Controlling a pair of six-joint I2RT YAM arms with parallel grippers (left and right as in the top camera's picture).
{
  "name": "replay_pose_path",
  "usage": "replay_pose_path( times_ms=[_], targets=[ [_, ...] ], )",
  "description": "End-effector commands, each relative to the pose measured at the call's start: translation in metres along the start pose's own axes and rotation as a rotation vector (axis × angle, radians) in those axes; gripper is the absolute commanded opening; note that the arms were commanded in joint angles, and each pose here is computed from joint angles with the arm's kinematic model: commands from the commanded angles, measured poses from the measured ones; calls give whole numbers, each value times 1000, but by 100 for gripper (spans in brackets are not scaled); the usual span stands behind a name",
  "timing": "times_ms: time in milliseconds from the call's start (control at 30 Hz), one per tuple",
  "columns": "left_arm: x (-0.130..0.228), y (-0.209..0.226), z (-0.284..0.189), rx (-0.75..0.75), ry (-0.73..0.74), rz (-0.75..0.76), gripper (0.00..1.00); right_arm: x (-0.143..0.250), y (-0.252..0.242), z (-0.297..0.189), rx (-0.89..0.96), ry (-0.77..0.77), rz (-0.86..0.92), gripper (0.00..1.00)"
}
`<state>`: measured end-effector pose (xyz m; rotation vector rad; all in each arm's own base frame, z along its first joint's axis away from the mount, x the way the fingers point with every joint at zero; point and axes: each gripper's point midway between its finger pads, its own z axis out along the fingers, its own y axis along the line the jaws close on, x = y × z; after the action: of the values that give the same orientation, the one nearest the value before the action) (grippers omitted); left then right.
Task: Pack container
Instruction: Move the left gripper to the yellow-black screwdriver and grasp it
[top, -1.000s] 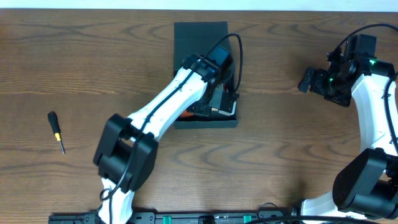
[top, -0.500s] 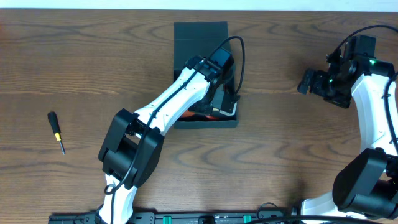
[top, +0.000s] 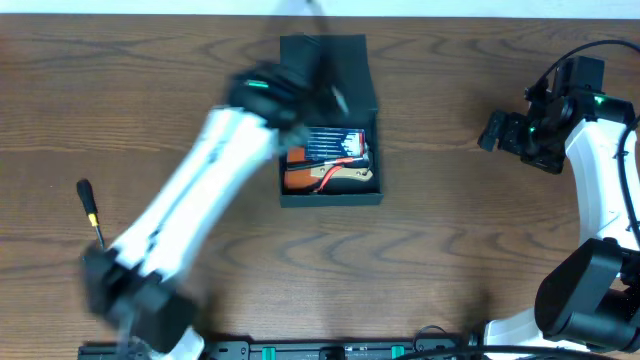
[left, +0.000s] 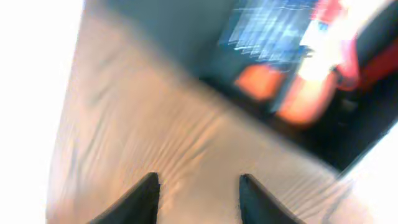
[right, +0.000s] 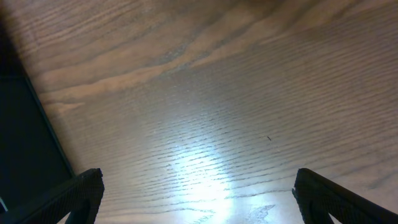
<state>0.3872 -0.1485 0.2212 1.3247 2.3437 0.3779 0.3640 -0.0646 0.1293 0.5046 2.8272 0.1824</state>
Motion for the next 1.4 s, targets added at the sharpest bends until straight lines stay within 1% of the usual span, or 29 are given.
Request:
replay_pose_path(
  times_ms=[0, 67, 133, 200, 333, 400, 467, 633, 767, 900, 1167, 1367],
  targets=[
    [53, 58, -30, -122, 23, -392, 46, 0, -2, 1, -3, 5, 21, 99],
    [92, 80, -31, -144, 79, -547, 51, 0, -2, 1, -3, 6, 21, 99],
    [136, 93, -24, -132, 153, -708, 53, 0, -2, 1, -3, 5, 21, 99],
    [175, 97, -9, -92, 215, -858, 56, 0, -2, 1, -3, 5, 21, 99],
    [239, 96, 25, -18, 334, -1099, 57, 0, -2, 1, -3, 5, 21, 99],
    [266, 93, 41, 1, 403, -1182, 57, 0, -2, 1, -3, 5, 21, 99],
    [293, 87, 59, 36, 477, -1232, 57, 0, -2, 1, -3, 4, 21, 99],
    [340, 60, 94, 153, 643, -1306, 57, 0, -2, 1, -2, 5, 17, 99],
    [368, 38, 114, 243, 748, -1348, 56, 0, -2, 1, -2, 6, 17, 99],
    [385, 31, 127, 270, 776, -1369, 52, 0, -2, 1, -2, 5, 17, 99],
    [402, 40, 146, 250, 731, -1346, 52, 0, -2, 1, -2, 5, 17, 99],
    [389, 43, 161, 303, 610, -1298, 52, -1, -2, 1, -3, 0, 17, 99]
  ],
)
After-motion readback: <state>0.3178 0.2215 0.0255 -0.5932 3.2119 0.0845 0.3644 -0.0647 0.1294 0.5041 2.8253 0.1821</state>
